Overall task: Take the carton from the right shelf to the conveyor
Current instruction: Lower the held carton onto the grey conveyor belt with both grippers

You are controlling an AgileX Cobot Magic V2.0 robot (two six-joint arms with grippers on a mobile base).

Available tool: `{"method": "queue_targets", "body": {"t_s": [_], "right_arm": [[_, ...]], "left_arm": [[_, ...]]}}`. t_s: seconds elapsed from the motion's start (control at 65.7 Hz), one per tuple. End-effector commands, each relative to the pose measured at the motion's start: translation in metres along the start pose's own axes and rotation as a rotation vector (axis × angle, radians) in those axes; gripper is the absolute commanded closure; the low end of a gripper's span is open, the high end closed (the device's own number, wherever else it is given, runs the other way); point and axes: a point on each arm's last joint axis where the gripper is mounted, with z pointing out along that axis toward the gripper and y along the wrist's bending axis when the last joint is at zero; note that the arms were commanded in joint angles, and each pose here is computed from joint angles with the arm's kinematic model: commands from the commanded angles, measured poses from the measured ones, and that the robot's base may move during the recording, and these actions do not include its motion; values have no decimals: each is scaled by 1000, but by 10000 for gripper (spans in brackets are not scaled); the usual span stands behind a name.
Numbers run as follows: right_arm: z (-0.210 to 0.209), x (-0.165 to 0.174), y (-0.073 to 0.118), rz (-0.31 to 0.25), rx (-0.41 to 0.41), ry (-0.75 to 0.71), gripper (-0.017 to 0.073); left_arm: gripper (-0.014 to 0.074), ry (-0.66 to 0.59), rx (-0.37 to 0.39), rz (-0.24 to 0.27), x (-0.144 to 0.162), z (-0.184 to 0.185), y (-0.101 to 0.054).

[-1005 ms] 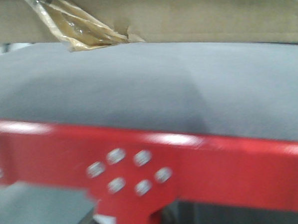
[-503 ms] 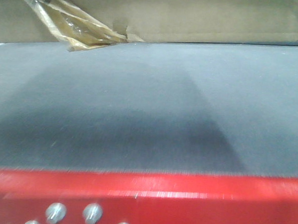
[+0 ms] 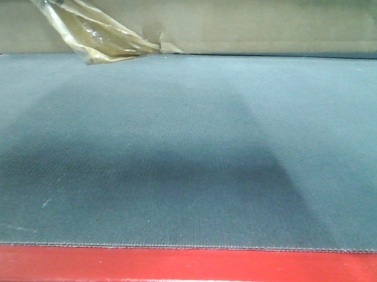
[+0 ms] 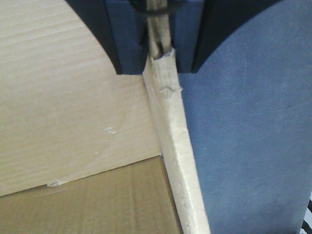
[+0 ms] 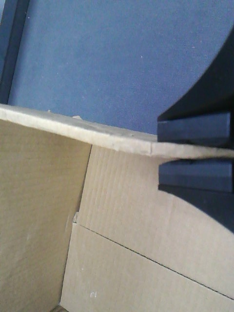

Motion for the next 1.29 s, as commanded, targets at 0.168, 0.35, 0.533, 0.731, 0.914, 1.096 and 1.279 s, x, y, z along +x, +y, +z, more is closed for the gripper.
{"method": "queue_targets", "body": {"t_s": [0.168,0.35,0.533,0.731,0.914,1.096,1.279], "right_arm": [[-8,-7,4,1,-52,-73,629],[-8,-7,4,1,-52,-73,629],[-8,-7,4,1,-52,-73,629],[-8,-7,4,1,-52,-73,629],[-8,-7,4,1,-53,-75,629],[-8,-7,4,1,-53,-75,629],[-8,-6,4,0,-52,-73,629]], "left_arm": [[605,-56,-3,22,-5,-4,2],[605,-56,-3,22,-5,-4,2],[605,-56,-3,22,-5,-4,2],[605,-56,-3,22,-5,-4,2],[605,-56,-3,22,-5,-4,2],[605,-56,-3,22,-5,-4,2],[605,-61,0,22,-5,-4,1]]}}
